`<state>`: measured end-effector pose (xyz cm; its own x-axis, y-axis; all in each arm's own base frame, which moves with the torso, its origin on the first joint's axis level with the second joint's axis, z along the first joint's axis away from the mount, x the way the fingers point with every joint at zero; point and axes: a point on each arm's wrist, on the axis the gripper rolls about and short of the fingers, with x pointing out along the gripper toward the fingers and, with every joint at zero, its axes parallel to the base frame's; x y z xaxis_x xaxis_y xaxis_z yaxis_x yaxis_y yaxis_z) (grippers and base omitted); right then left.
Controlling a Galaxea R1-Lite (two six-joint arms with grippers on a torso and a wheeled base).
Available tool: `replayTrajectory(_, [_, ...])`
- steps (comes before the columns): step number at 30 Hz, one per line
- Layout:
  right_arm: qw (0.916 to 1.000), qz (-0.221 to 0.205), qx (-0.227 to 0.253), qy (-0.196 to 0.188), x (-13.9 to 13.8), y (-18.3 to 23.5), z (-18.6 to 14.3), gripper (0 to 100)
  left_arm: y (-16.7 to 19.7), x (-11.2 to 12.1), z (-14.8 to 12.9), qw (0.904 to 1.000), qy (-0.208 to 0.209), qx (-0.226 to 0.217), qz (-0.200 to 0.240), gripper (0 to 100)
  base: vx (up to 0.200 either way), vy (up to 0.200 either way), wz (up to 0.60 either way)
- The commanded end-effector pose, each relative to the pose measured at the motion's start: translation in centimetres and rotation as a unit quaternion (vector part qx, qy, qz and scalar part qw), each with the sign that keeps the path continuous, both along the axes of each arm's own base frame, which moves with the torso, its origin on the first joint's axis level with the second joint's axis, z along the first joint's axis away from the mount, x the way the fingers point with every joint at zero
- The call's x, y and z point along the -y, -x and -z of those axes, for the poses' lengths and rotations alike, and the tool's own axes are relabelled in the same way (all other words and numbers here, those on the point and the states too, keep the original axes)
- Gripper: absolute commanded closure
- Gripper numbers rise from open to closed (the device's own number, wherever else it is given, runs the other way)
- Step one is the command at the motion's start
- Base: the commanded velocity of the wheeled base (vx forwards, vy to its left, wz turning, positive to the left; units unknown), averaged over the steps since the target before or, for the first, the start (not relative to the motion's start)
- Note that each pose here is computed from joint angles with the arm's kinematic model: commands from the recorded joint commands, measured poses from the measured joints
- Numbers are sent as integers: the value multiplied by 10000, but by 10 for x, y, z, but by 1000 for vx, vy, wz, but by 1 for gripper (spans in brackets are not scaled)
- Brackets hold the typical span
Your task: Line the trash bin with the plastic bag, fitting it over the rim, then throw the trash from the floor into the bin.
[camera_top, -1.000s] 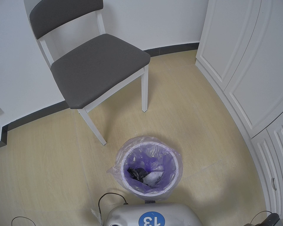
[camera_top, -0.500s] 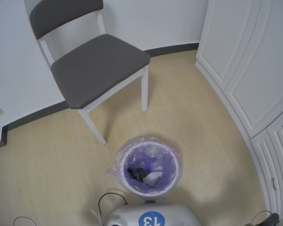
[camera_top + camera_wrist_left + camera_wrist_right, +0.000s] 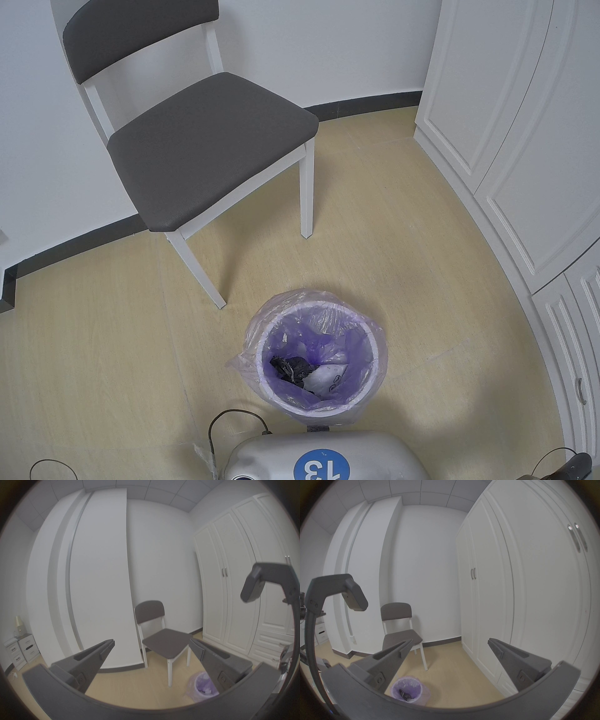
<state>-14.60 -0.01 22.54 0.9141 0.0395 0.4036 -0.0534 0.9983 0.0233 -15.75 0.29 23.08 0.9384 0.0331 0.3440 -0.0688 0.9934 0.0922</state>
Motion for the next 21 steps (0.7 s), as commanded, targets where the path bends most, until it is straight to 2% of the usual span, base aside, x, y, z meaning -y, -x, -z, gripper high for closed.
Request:
replayTrajectory(1, [9991,-117,-413,60,-1,-29,22,0,-38,2,32,9989,109,-449,95,0,0,0,0])
replayTrajectory(2, [9986,-118,-505,59,-1,-42,30,0,-54,2,43,9983,169,-539,136,0,0,0,0])
replayTrajectory(3, [9986,-118,-505,59,-1,-42,30,0,-54,2,43,9983,169,-539,136,0,0,0,0])
replayTrajectory(5, [9985,-125,-521,62,-1,-67,49,0,-88,2,70,9974,245,-659,124,0,0,0,0])
replayTrajectory(9, [9987,-200,-466,100,-2,-90,72,0,-112,3,97,9980,226,-561,185,0,0,0,0])
replayTrajectory(12, [9971,-278,-662,271,-2,-108,99,0,-128,3,128,9950,234,-951,169,0,0,0,0])
replayTrajectory(16, [9949,-223,-876,447,-2,-117,118,0,-134,2,145,9917,263,-1261,57,0,0,0,0])
replayTrajectory(18, [9947,-226,-890,463,-2,-118,120,0,-134,2,146,9915,286,-1267,22,0,0,0,0])
replayTrajectory(21, [9929,-219,-1044,528,-2,-121,129,0,-135,2,151,9873,447,-1525,31,0,0,0,0])
